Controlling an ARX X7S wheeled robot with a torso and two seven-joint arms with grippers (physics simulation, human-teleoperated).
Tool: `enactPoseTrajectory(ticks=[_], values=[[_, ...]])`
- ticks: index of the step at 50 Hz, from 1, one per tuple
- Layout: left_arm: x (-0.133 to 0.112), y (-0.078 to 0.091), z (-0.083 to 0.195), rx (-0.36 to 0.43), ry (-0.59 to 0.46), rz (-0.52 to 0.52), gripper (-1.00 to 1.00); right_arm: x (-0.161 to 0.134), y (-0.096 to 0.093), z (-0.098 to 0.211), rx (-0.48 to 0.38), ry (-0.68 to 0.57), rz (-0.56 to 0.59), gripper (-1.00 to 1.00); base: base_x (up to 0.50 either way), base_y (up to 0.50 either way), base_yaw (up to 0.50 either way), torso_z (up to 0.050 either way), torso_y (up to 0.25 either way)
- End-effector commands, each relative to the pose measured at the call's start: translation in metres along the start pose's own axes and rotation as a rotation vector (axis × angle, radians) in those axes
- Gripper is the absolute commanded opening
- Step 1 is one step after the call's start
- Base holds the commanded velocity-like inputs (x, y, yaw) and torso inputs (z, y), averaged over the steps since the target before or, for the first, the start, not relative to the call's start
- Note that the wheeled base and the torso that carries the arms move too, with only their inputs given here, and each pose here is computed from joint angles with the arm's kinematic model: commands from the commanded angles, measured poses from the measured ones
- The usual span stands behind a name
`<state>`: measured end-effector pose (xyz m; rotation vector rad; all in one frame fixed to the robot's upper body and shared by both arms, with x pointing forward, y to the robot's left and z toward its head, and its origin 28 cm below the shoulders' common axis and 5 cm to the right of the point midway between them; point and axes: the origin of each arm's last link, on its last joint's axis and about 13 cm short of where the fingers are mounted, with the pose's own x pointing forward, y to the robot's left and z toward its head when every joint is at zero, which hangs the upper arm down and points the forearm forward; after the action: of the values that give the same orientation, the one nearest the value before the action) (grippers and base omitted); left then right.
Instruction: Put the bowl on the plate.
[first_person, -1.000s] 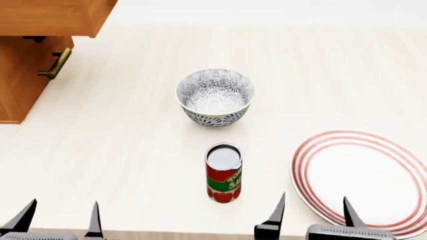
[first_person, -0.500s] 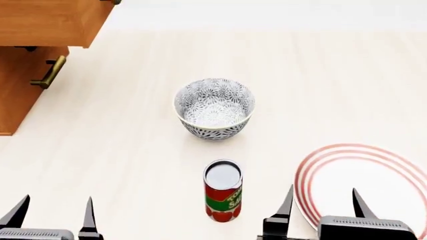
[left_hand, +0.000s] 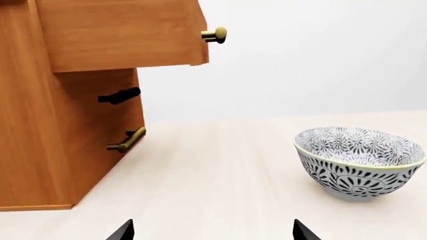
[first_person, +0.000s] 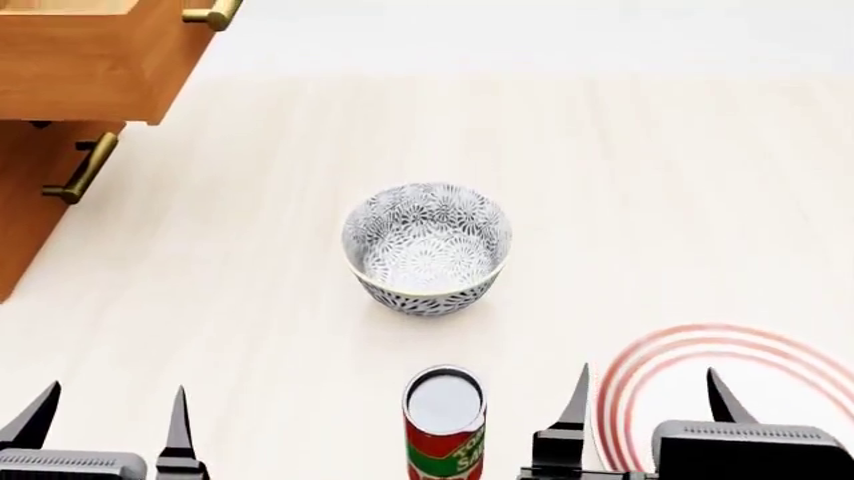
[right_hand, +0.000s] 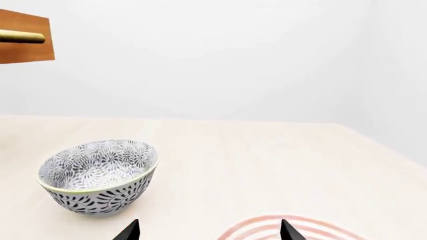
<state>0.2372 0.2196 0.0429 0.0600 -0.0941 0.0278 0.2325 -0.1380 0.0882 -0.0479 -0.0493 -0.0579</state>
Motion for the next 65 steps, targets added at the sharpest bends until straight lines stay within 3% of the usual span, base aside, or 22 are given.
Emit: enactPoseTrajectory(ticks=[1,65], values=[[0.002,0.001,0.000,-0.002,-0.005,0.004,1.00,-0.001,-0.002,0.003,0.003,0.008,0.015,1.00,0.16,0.00,0.00,0.000,0.000],[0.003,0.002,0.001,-0.009,-0.008,0.008,1.00,0.004,-0.006,0.014,-0.042,0.037,0.019,1.00,0.14,0.00,0.00,0.000,0.000]])
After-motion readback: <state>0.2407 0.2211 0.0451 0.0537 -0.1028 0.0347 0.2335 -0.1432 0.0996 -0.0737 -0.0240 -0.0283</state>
